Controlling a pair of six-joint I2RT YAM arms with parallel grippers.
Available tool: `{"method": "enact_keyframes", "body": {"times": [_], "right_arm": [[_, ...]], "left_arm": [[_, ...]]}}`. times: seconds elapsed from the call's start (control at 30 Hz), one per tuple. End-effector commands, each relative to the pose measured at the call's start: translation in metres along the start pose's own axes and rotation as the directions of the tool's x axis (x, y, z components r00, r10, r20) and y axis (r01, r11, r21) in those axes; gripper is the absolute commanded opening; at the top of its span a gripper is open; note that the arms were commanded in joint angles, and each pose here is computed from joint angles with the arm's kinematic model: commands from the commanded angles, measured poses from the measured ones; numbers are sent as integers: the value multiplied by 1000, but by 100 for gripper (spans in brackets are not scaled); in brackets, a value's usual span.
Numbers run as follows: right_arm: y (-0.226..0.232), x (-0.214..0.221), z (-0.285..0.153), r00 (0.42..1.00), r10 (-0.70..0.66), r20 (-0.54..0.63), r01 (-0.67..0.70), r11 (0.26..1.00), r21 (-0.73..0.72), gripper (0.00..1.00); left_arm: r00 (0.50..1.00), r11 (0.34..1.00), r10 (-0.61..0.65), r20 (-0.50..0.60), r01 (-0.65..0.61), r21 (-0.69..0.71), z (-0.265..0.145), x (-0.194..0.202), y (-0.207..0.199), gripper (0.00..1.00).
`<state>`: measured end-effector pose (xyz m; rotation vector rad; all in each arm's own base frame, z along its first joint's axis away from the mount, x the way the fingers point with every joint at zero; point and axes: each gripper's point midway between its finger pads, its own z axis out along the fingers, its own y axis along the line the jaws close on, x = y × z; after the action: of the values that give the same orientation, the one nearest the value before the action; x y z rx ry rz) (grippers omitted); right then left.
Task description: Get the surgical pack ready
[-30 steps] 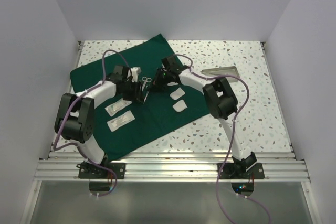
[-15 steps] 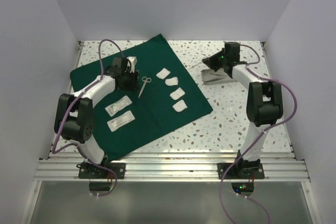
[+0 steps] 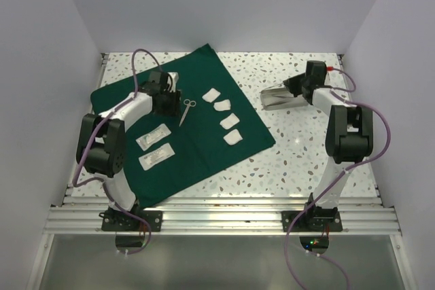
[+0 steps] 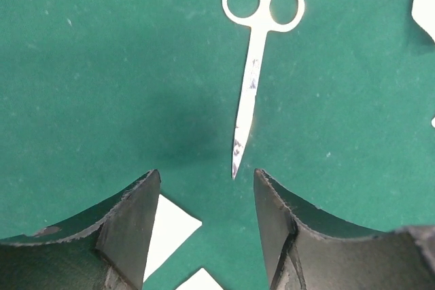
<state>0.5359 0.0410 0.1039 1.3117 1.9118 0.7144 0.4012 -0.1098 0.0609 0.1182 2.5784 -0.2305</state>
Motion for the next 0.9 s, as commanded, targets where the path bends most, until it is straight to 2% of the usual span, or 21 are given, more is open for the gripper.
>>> {"method": "enact_keyframes", "body": {"times": [0.0, 0.2, 0.27, 0.37, 0.4, 0.47, 0.6, 0.67, 0.73, 0.87], "right_arm": [[1, -22, 1, 997, -25, 71, 23, 999, 28, 0], [-13, -22, 11, 997, -37, 68, 31, 996, 85, 0], [-15, -23, 14, 996, -42, 73, 35, 996, 87, 2], [-21, -19, 15, 997, -54, 50, 48, 992, 115, 4], [-25, -19, 14, 997, -61, 44, 55, 989, 135, 12], [-25, -18, 9, 997, -72, 41, 65, 988, 142, 19], [-36, -13, -6, 996, -92, 10, 88, 976, 198, 45], [-30, -13, -18, 993, -117, -2, 116, 975, 189, 50], [-25, -12, -29, 988, -156, -20, 157, 969, 191, 51], [-10, -9, -56, 936, -339, -94, 352, 912, 213, 52]], "left_arm": [[1000, 1000, -4, 20, 5, -26, -1, -20, 3, 62], [1000, 999, -10, 11, 10, -50, 5, -25, 3, 63], [1000, 998, -20, 1, 20, -63, 7, -24, 4, 68], [1000, 998, -16, -20, 14, -60, 12, -20, -1, 69], [1000, 998, -10, -21, 9, -57, 12, -20, -4, 69], [1000, 999, 1, -31, -3, -52, 14, -18, -9, 69], [1000, 999, 8, -30, -9, -47, 17, -20, -13, 69], [999, 999, 10, -36, -12, -47, 20, -20, -14, 69], [999, 999, 13, -38, -15, -47, 22, -20, -14, 69], [998, 995, 40, -51, -44, -87, 28, -17, -6, 67]]}}
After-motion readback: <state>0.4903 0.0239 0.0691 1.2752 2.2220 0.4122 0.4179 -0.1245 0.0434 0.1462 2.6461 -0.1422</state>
